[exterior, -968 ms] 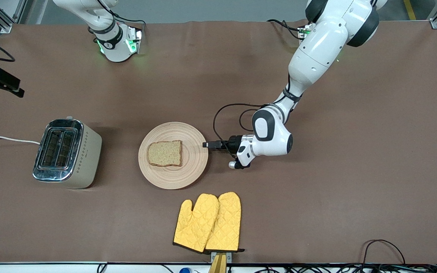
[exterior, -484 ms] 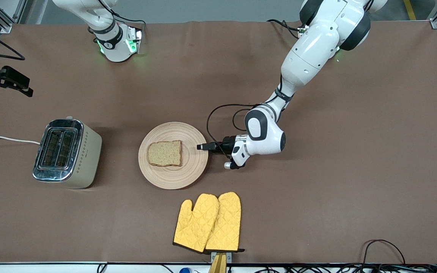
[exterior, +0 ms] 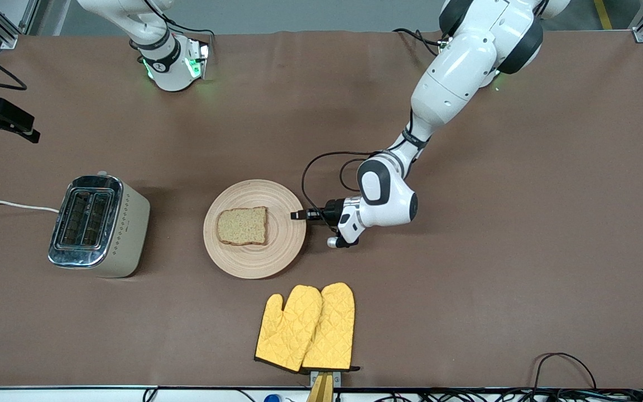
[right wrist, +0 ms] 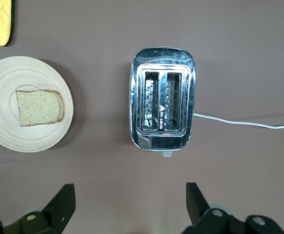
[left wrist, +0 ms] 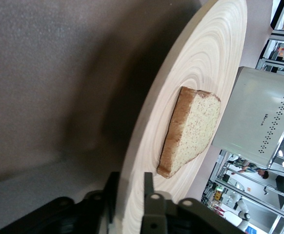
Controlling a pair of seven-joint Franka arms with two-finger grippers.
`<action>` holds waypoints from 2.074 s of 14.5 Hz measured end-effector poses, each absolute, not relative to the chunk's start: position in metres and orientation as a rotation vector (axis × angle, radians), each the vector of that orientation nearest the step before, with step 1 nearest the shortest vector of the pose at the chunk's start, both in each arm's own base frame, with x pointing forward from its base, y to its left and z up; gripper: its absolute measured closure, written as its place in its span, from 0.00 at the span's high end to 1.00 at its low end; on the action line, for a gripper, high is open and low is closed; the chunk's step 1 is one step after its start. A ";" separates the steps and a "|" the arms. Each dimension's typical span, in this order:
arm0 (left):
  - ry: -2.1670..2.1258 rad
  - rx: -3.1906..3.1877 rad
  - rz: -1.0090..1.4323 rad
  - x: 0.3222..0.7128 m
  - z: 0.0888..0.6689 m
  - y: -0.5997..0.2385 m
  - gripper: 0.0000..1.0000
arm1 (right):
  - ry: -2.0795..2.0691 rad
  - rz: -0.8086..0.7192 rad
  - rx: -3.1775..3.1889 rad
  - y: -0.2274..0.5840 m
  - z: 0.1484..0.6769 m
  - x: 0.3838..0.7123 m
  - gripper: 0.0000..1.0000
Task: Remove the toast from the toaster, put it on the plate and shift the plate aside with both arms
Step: 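Grasp the rim of the wooden plate with the left gripper, then slide the plate with the bread away from the toaster with the left gripper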
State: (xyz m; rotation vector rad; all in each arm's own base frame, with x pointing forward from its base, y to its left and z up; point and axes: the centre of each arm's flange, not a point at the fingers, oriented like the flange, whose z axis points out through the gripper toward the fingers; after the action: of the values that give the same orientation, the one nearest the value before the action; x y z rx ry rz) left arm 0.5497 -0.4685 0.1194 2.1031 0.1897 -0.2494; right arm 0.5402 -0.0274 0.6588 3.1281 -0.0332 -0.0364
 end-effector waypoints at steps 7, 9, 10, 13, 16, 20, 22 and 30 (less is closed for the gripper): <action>0.062 2.122 -0.131 0.565 0.137 -0.465 0.09 | -0.104 -0.039 3.127 -0.054 0.659 0.538 1.00; 0.060 2.132 -0.084 0.587 0.154 -0.443 0.09 | -0.104 -0.040 3.127 -0.053 0.658 0.538 1.00; 0.048 2.127 -0.081 0.600 0.164 -0.426 0.09 | -0.103 -0.040 3.127 -0.053 0.658 0.538 1.00; -0.002 2.061 -0.151 0.629 0.180 -0.364 0.09 | -0.103 -0.040 3.127 -0.053 0.658 0.538 1.00; -0.077 2.025 -0.221 0.647 0.184 -0.287 0.09 | -0.103 -0.041 3.127 -0.053 0.658 0.538 1.00; -0.097 2.037 -0.301 0.668 0.184 -0.134 0.09 | -0.104 -0.093 3.129 -0.053 0.655 0.535 1.00; -0.085 2.063 -0.304 0.669 0.181 -0.054 0.09 | -0.104 -0.101 3.129 -0.053 0.655 0.534 1.00; -0.102 2.152 -0.209 0.646 0.172 0.116 0.09 | -0.086 -0.100 3.130 -0.047 0.655 0.535 1.00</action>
State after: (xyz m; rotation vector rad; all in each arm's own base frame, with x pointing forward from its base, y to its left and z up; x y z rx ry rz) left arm 0.6456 0.1156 0.1718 2.1523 -0.1017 -0.2095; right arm 0.5350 -0.0468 0.6549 3.1298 -0.0862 -0.1004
